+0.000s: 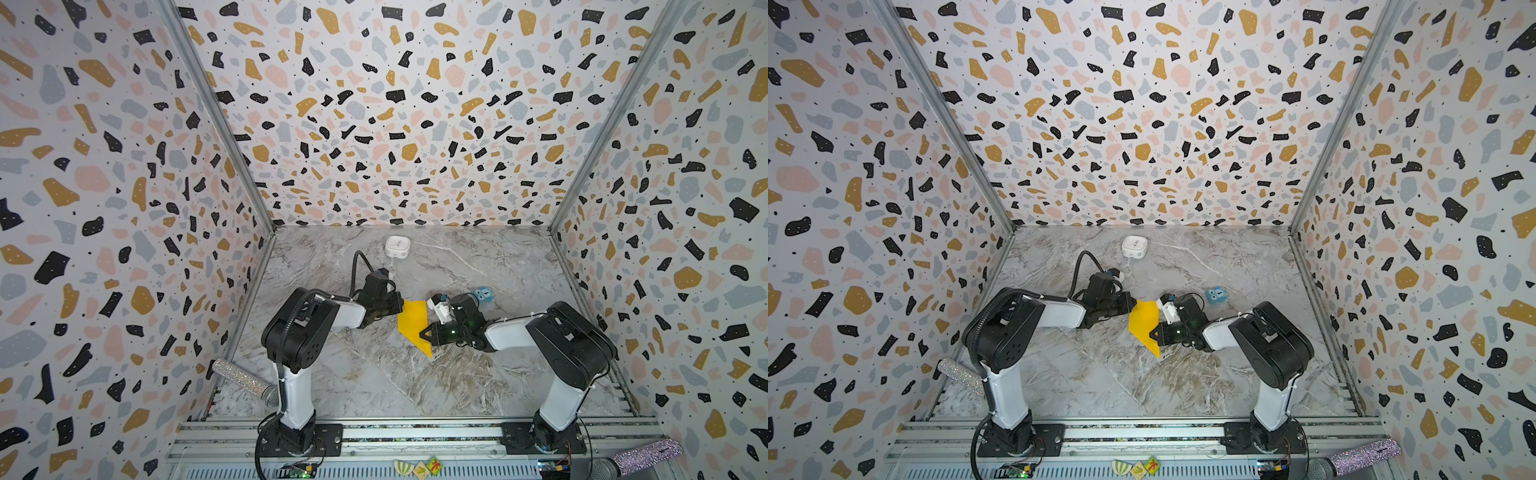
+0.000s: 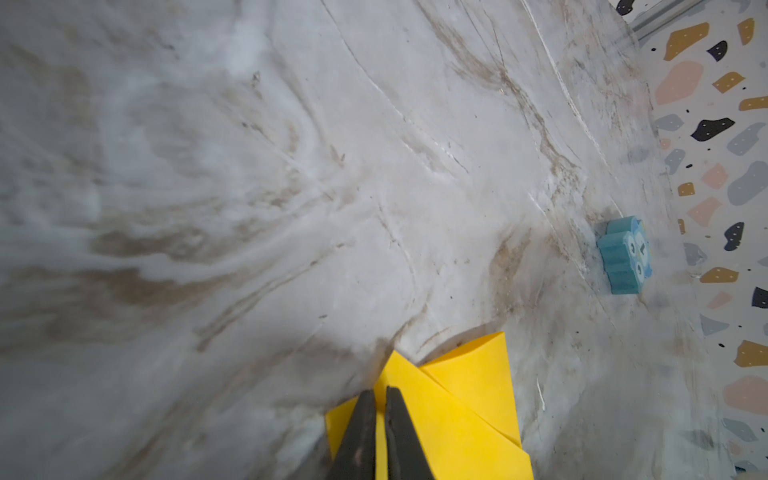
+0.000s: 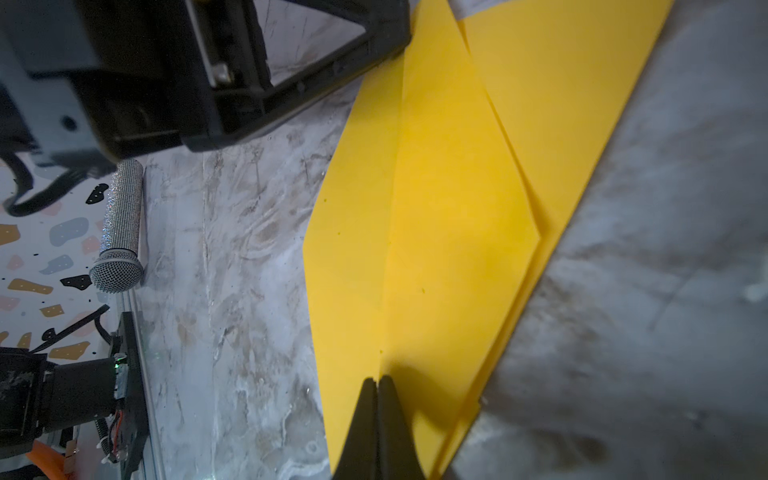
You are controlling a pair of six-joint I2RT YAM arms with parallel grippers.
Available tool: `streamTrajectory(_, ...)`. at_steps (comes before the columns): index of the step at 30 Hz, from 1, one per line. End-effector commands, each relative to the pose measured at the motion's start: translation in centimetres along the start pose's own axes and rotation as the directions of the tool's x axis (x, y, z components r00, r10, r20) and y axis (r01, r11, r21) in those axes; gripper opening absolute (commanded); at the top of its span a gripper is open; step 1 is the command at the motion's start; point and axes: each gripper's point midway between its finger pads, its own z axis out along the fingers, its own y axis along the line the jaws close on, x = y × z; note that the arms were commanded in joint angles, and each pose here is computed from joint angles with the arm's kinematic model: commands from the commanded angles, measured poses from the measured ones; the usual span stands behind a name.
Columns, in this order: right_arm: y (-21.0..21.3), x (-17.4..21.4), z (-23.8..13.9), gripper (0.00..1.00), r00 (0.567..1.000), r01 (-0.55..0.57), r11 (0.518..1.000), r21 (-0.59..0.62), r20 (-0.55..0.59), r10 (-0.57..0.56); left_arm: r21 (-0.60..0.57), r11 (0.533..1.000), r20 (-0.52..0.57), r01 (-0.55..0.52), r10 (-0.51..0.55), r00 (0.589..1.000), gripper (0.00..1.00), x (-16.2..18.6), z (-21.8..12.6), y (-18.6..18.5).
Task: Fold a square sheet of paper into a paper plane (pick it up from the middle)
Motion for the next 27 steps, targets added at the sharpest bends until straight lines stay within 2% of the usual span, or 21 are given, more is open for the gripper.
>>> streamTrajectory(1,-6.7,9.9,-1.0,0.00,0.945,-0.138,0.953,0.270,-0.253,0.208,-0.175,0.985,-0.055,0.000,-0.010,0.998,0.12,1.6,0.5,4.4)
streamTrajectory(8,-6.6,9.8,-1.0,0.00,0.947,-0.134,0.955,0.266,-0.251,0.203,-0.150,0.988,-0.058,-0.025,0.017,0.998,0.12,0.4,0.2,3.2)
streamTrajectory(12,-6.6,9.8,-1.0,0.00,0.946,-0.136,0.954,0.267,-0.250,0.205,-0.031,0.999,0.008,-0.035,0.035,0.999,0.12,-1.5,-2.1,-0.7)
streamTrajectory(15,-6.7,9.9,-1.0,0.00,0.945,-0.137,0.954,0.267,-0.253,0.207,0.046,0.998,0.058,-0.047,0.044,0.997,0.12,-1.5,-3.4,-3.7)
streamTrajectory(21,-6.7,10.0,-0.9,0.00,0.945,-0.140,0.954,0.266,-0.253,0.209,0.127,0.991,0.040,-0.035,0.030,0.999,0.12,1.2,-3.3,-6.3)
streamTrajectory(27,-6.6,9.9,-0.9,0.00,0.945,-0.139,0.954,0.265,-0.252,0.208,0.122,0.992,-0.028,-0.037,0.041,0.999,0.10,3.3,-1.6,-5.6)
